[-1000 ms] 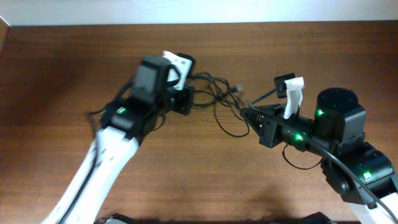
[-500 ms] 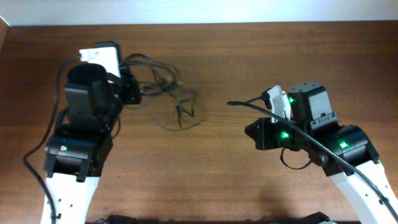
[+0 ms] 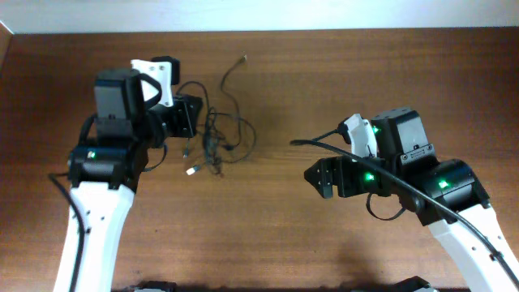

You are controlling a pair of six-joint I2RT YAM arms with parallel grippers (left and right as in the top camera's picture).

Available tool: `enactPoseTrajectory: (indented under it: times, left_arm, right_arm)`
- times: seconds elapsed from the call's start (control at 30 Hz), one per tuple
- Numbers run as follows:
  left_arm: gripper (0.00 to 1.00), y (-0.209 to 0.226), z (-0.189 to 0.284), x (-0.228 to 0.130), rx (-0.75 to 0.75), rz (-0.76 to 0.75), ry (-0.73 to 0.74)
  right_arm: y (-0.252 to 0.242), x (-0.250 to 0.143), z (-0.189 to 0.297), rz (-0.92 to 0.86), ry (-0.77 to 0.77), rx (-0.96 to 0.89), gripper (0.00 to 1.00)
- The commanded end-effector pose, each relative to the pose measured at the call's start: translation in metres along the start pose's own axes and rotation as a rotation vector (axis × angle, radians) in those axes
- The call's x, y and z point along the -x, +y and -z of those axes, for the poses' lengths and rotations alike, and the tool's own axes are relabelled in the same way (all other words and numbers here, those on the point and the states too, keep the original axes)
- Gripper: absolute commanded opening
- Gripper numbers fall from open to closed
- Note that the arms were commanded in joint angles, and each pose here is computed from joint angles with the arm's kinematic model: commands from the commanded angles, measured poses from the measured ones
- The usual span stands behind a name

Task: Untangle cables
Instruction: 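Pull the cables apart with both grippers, spreading them on the table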

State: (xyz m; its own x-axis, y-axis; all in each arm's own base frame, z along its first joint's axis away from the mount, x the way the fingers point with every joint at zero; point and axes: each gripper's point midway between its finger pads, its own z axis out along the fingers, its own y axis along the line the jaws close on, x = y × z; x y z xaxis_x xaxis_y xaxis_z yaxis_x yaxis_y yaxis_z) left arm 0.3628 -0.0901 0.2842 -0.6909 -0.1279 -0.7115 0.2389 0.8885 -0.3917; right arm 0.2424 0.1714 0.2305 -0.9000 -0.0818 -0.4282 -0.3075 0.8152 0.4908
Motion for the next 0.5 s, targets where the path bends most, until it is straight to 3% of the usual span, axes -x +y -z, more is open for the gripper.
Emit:
enactPoseTrajectory:
  times: [0.0,0.1,0.13,0.2,0.33,0.4,0.47]
  left_arm:
    - [0.16,-0.047,-0.006,-0.003,-0.311,0.012,0.060]
    - [0.16,-0.088,0.024,0.023,-0.646,-0.015,-0.008]
    - [0.13,-0.081,0.024,0.029,-0.628,0.033,-0.015]
    - [0.10,-0.061,0.017,0.032,-0.528,0.081,-0.031]
    - [0.16,0.020,-0.013,-0.005,-0.015,0.232,0.058]
    - [0.16,0.023,-0.020,-0.018,0.009,0.236,0.112]
    - [0.25,0.019,-0.034,-0.030,-0.005,0.203,0.173]
  right_arm:
    - [0.007,0.003,-0.010,-0.001,0.032,0.059,0.91]
    - [0.020,0.009,-0.035,-0.020,0.098,0.190,0.92]
    - [0.023,0.012,-0.037,-0.015,0.096,0.214,0.91]
    - [0.023,0.018,-0.041,-0.005,0.079,0.219,0.92]
    - [0.008,0.029,-0.060,-0.050,0.071,0.164,0.92]
    - [-0.007,0.029,-0.072,-0.075,0.084,0.099,0.92]
    - [-0.020,0.030,-0.084,-0.099,0.101,0.069,0.92]
